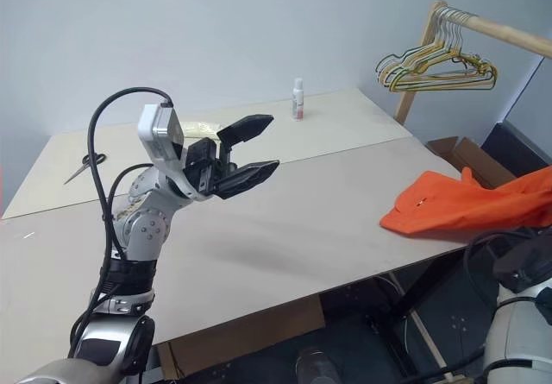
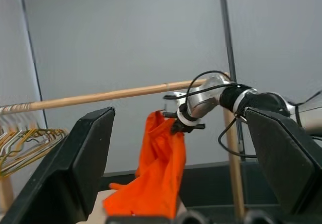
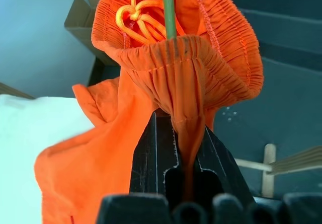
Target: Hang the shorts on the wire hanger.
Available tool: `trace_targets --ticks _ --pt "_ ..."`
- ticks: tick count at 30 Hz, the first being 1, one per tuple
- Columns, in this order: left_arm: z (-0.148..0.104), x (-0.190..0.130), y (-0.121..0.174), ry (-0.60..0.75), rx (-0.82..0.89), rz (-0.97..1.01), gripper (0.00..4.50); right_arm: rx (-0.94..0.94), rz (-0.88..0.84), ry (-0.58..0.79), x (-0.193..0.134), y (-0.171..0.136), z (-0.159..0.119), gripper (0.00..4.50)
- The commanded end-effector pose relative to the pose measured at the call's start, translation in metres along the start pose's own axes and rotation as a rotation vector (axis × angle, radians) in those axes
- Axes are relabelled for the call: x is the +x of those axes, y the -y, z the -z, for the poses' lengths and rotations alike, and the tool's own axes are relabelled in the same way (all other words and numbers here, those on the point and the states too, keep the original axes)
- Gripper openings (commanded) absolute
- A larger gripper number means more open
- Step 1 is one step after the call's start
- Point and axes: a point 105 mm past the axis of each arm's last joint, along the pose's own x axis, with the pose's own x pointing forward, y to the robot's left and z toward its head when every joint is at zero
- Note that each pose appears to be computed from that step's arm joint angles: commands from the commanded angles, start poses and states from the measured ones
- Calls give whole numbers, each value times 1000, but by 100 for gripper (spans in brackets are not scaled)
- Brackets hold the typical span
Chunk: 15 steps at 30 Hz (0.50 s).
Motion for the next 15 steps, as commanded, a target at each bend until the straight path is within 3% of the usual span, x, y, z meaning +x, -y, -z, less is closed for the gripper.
trace_targets --ticks 1,9,12,13,15 --pt "-9 3 5 14 36 25 450 -97 54 83 -7 7 -19 63" --pt "-5 3 2 7 38 12 450 -267 203 202 -16 12 -32 321" --pt "-4 3 3 6 36 15 450 -367 309 306 -29 13 -43 422" --pt "-4 3 3 3 36 18 450 -397 346 347 -35 13 -49 447" --pt "-3 3 2 0 36 23 450 -432 390 431 -47 10 -60 447"
